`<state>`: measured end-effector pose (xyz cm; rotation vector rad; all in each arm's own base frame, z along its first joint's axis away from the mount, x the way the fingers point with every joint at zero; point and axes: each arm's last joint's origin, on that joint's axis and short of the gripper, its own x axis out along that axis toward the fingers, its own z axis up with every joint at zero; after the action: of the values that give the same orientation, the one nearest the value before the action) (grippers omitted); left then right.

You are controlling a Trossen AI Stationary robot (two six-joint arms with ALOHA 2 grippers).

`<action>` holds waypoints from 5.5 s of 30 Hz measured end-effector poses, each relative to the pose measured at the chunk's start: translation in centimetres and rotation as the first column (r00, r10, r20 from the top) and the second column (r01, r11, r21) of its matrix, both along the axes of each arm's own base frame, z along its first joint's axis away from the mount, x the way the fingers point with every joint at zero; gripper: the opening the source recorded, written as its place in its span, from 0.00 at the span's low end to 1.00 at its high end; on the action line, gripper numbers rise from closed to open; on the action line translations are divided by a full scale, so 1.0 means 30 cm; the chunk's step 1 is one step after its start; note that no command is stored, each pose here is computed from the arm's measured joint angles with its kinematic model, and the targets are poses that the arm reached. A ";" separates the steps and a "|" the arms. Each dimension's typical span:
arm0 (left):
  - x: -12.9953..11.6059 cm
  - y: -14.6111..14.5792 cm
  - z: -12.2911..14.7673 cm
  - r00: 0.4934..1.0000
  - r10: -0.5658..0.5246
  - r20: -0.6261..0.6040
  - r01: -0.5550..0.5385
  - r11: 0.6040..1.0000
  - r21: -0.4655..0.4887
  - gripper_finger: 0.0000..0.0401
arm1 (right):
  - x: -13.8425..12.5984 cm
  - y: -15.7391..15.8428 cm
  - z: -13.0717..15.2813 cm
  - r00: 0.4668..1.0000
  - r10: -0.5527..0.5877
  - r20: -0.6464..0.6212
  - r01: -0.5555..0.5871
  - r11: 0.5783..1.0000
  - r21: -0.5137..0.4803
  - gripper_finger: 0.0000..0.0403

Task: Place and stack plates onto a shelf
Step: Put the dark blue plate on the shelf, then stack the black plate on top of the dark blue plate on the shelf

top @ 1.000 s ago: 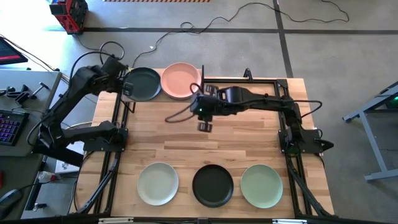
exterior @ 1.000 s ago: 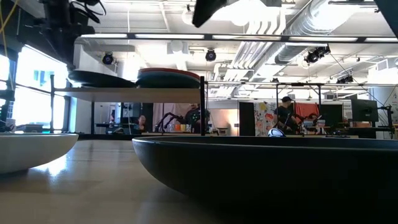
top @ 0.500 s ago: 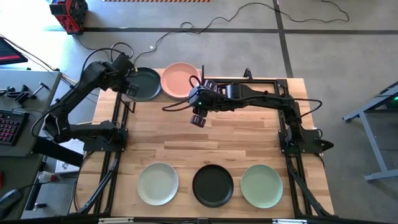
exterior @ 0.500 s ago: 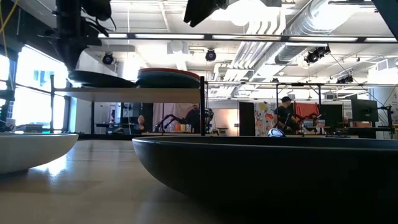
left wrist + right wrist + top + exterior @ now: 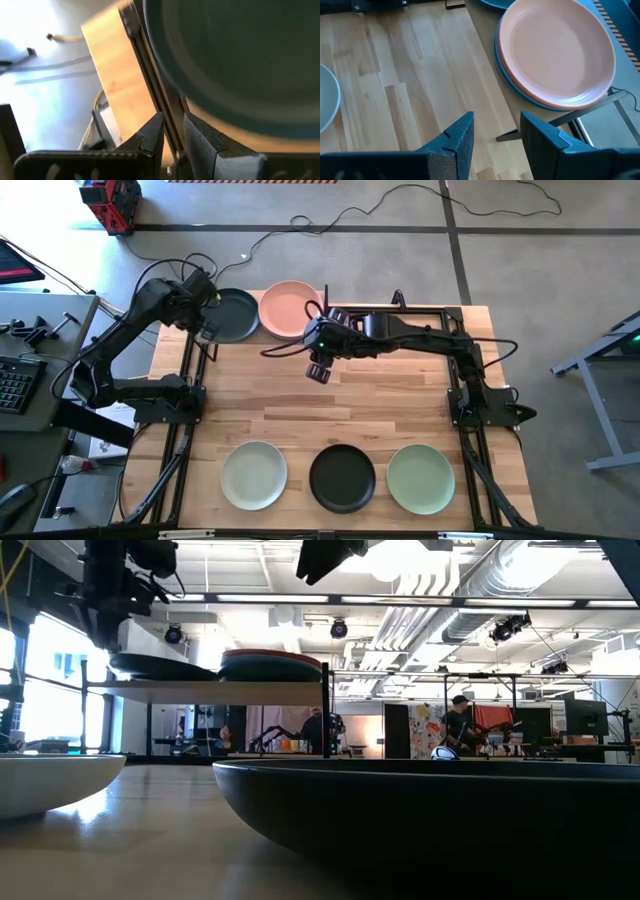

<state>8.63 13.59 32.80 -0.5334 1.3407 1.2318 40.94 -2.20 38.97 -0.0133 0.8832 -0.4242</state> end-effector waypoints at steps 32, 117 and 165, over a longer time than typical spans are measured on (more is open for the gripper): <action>0.045 0.056 -0.036 0.998 0.052 0.028 -0.052 0.998 -0.021 0.16 | -0.001 -0.009 -0.002 1.000 -0.006 -0.005 0.006 1.000 -0.001 0.35; -0.047 -0.094 0.061 0.965 -0.038 0.261 0.025 0.998 0.051 0.16 | 0.005 -0.005 -0.004 0.996 -0.069 0.061 0.049 0.956 0.290 0.35; -0.174 -0.363 -0.014 0.581 -0.191 0.791 0.242 0.969 0.056 0.16 | -0.081 0.546 -0.149 0.874 0.397 -0.281 -0.296 0.892 0.340 0.35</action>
<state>3.42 2.71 32.39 -0.8125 0.6285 0.5954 38.52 14.18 34.49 0.0202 1.2575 0.0586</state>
